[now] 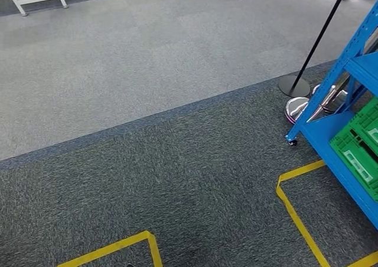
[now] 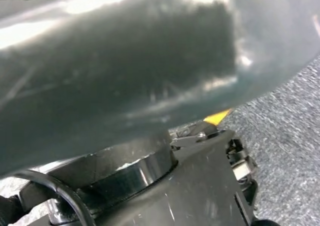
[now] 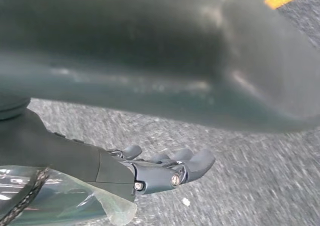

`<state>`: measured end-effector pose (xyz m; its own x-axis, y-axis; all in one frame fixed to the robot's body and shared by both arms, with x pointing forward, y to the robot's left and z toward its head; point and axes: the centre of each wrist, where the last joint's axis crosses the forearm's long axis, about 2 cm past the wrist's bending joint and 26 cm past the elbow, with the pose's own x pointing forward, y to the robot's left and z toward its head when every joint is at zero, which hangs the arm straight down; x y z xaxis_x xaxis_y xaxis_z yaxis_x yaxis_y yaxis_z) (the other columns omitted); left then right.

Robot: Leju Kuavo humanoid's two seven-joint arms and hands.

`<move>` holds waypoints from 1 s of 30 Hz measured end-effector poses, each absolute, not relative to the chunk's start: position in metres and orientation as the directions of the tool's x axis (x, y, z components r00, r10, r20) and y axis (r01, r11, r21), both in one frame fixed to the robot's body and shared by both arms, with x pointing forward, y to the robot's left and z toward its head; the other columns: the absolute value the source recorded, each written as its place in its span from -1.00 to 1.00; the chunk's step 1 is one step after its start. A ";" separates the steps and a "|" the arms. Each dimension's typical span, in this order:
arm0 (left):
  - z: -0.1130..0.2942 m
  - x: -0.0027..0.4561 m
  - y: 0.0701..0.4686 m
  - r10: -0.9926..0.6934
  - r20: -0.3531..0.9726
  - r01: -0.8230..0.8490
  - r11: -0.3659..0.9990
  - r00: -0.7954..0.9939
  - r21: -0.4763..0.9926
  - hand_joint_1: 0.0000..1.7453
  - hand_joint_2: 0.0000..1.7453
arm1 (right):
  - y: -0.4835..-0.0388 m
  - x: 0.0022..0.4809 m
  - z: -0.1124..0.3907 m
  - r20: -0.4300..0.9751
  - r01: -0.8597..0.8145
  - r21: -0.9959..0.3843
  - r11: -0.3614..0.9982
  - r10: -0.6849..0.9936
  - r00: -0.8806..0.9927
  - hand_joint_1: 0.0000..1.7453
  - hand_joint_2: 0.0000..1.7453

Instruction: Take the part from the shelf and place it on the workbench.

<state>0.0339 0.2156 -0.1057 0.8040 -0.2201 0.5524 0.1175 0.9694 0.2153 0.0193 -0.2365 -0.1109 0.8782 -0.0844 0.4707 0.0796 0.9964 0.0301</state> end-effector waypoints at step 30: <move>-0.106 0.031 0.217 -0.222 0.541 0.130 0.971 0.812 0.203 -1.00 -1.00 | -0.236 0.021 -0.111 0.474 0.073 0.028 0.997 -0.077 0.877 -1.00 -1.00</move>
